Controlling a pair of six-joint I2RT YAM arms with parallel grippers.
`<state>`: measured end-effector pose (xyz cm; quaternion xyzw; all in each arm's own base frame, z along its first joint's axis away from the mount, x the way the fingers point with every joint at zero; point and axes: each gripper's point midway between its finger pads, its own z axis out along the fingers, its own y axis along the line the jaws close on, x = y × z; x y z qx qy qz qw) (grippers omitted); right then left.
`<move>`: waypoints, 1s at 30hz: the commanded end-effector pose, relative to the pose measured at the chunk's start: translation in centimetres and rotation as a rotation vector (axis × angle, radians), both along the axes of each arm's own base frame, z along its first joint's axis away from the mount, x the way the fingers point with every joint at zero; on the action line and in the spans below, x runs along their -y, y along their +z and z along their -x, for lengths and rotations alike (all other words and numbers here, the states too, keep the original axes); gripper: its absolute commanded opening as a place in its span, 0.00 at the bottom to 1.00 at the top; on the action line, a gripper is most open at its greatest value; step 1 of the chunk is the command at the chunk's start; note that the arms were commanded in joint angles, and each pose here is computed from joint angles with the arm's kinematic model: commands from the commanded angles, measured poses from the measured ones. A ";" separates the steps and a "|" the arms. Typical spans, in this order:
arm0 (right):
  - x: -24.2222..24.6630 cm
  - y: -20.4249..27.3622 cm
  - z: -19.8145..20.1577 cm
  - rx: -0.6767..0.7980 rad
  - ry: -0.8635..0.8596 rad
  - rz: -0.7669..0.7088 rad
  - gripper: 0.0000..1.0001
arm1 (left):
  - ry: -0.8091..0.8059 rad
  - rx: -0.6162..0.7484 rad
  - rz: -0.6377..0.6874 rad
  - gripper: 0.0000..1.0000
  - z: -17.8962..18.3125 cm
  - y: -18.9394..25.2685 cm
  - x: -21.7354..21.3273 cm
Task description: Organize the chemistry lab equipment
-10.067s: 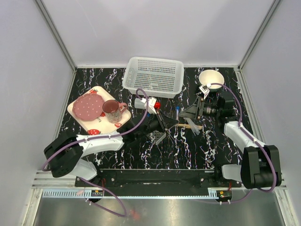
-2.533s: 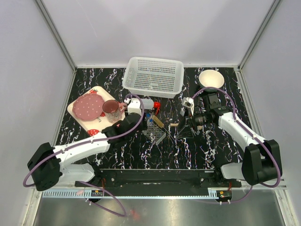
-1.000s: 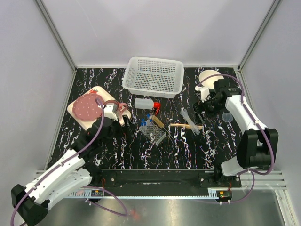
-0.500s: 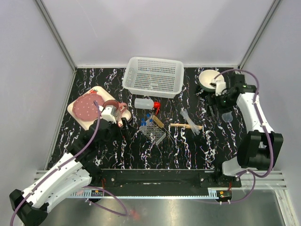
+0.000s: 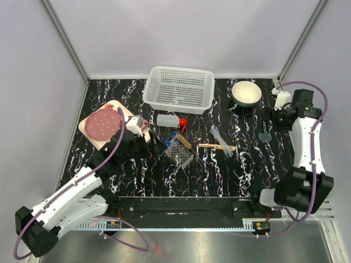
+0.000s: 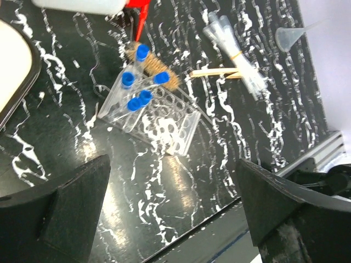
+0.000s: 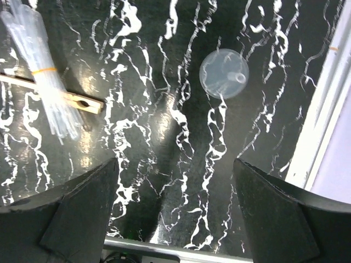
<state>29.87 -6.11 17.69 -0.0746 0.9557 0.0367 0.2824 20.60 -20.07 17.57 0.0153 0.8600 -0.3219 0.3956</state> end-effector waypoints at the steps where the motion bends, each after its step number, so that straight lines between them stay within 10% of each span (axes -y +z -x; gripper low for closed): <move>1: 3.2 -0.5 1.0 0.023 -0.043 0.090 0.90 | -0.036 0.068 0.102 0.99 -0.7 5.3 1.6; 11: 7.0 -5.6 3.9 -0.013 -0.089 -0.069 0.91 | -0.044 0.039 0.127 0.99 -1.0 7.7 2.5; 30: 5.5 -4.3 -3.8 0.018 -0.097 -0.365 1.00 | -0.030 0.092 0.062 0.99 -0.4 6.2 0.7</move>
